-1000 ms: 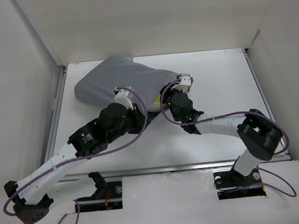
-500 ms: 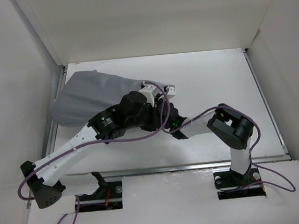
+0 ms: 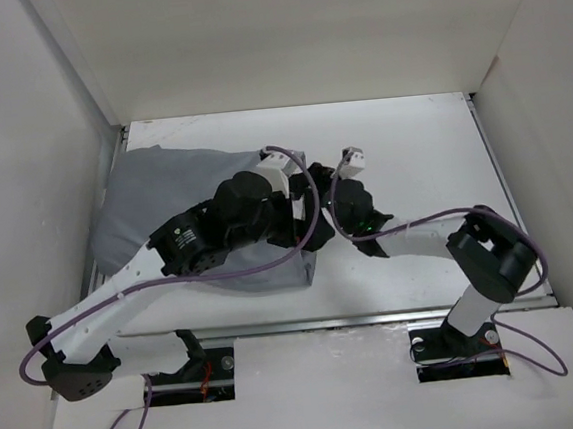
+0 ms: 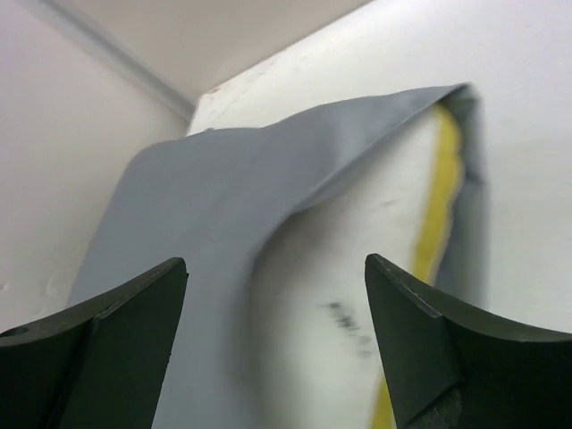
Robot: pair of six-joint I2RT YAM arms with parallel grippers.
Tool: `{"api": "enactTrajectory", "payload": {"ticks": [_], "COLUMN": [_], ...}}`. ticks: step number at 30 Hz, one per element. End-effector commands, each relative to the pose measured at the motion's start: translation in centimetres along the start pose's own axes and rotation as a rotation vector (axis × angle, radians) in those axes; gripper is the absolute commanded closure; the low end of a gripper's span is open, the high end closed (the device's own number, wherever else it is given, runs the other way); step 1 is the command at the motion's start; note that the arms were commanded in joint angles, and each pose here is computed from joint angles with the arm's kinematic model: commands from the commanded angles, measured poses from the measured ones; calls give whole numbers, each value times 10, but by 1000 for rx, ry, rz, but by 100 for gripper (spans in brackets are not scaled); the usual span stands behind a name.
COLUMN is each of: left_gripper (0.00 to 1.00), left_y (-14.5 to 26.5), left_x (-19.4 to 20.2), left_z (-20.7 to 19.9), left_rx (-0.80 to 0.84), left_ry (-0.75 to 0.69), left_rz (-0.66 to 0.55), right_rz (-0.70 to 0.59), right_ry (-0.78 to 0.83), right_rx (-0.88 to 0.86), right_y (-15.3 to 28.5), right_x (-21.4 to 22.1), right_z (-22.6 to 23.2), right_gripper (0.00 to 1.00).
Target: Put the pillow into the pillowcase
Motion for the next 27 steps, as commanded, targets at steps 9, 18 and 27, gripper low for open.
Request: {"api": "enactTrajectory", "payload": {"ticks": [9,18,27], "left_gripper": [0,3,78], "left_y": [-55,-168,-183], "left_x": [-21,-29,-41], "left_z": [61,137,174], "left_rx": [-521,-970,-1044], "left_ry": [54,3,66], "left_rz": [-48,156,151], "right_rz": [212,443,607], "right_ry": [32,47,73], "right_rx": [289,231,135], "right_y": [26,26,3], "right_x": [-31,-2,48], "right_z": [-82,-100,-96], "right_gripper": [19,34,34]}}
Point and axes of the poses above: each gripper's point midway between its finger pads, its own y axis back along the fingers, its own z axis along the line the jaws close on, x = y × z, the point moved 10 cm from there along y, back along the fingers, and after that the axes turned 4 degrees about -y, right-handed, at the moved point
